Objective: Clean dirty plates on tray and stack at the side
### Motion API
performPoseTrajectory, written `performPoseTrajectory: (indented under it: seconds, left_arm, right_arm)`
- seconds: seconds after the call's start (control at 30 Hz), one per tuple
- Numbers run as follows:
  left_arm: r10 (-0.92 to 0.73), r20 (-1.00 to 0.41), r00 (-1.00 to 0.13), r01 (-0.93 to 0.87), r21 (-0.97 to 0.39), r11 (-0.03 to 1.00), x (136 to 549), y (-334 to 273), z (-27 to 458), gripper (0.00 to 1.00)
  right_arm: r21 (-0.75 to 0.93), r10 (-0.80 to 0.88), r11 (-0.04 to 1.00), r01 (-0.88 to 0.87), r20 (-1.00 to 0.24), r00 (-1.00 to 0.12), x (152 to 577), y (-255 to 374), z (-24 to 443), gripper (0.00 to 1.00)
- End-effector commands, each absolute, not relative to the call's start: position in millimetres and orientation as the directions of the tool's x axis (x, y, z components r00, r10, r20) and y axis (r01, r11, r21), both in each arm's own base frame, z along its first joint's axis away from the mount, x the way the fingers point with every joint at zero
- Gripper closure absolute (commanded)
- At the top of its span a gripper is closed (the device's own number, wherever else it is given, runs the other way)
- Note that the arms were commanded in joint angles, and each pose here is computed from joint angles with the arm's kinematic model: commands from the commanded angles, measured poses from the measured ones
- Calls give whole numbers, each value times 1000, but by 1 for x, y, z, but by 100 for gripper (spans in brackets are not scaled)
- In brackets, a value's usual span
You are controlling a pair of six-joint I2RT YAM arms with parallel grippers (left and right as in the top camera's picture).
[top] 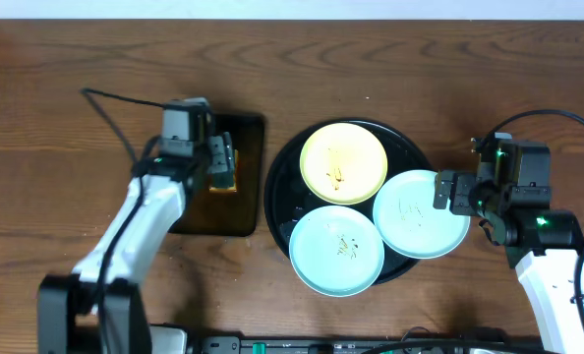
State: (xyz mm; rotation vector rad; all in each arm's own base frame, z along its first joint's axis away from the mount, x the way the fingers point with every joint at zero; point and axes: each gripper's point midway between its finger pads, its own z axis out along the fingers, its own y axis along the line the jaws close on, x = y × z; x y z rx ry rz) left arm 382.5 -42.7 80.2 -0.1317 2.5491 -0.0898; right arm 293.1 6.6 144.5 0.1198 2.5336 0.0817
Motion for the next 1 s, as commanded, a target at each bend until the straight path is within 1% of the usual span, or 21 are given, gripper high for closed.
performPoseTrajectory:
  seconds: [0.0, 0.17, 0.33, 0.37, 0.43, 0.5, 0.53, 0.6, 0.67, 0.8, 0.93, 0.97]
  left_arm:
    - [-78, -520, -851, -48, -72, 996, 389, -50, 59, 26]
    - [-54, -470, -881, -29, -60, 998, 387, -58, 31, 29]
    - [-40, -436, -899, -19, -52, 998, 383, -63, 16, 36]
    - [-40, -432, -901, -20, -51, 998, 382, -63, 14, 39]
    - [-39, -427, -903, -20, -50, 999, 381, -62, 13, 49]
    - [-39, -422, -906, -20, -49, 999, 380, -62, 12, 71]
    - [-39, -419, -907, -21, -49, 999, 379, -62, 12, 77]
    - [-38, -407, -913, -21, -46, 999, 376, -61, 10, 86]
    - [-37, -400, -916, -22, -44, 999, 374, -61, 9, 92]
    - [-63, -412, -909, -43, -57, 997, 373, -61, 20, 93]
    - [-87, -472, -877, -55, -81, 995, 375, -61, 52, 93]
    - [-94, -480, -872, -60, -86, 994, 375, -61, 58, 93]
  right_arm:
    - [76, 87, 996, 52, -585, -806, 297, 8, 153, 1]
    - [76, 88, 996, 53, -585, -806, 297, 8, 153, 1]
    - [77, 88, 996, 53, -585, -806, 297, 8, 153, 1]
    - [78, 91, 995, 55, -585, -806, 297, 8, 153, 1]
    - [80, 91, 995, 54, -585, -806, 297, 8, 153, 1]
    - [80, 91, 995, 54, -585, -806, 297, 8, 153, 1]
    - [80, 91, 995, 54, -585, -806, 297, 8, 153, 1]
    - [80, 91, 995, 54, -584, -807, 297, 8, 153, 1]
    - [76, 91, 995, 57, -579, -810, 296, 7, 152, 1]
    - [38, 91, 996, 85, -560, -823, 290, -1, 148, 1]
    - [2, 126, 989, 148, -534, -836, 284, -14, 143, 1]
    - [3, 138, 987, 161, -530, -837, 283, -17, 141, 2]
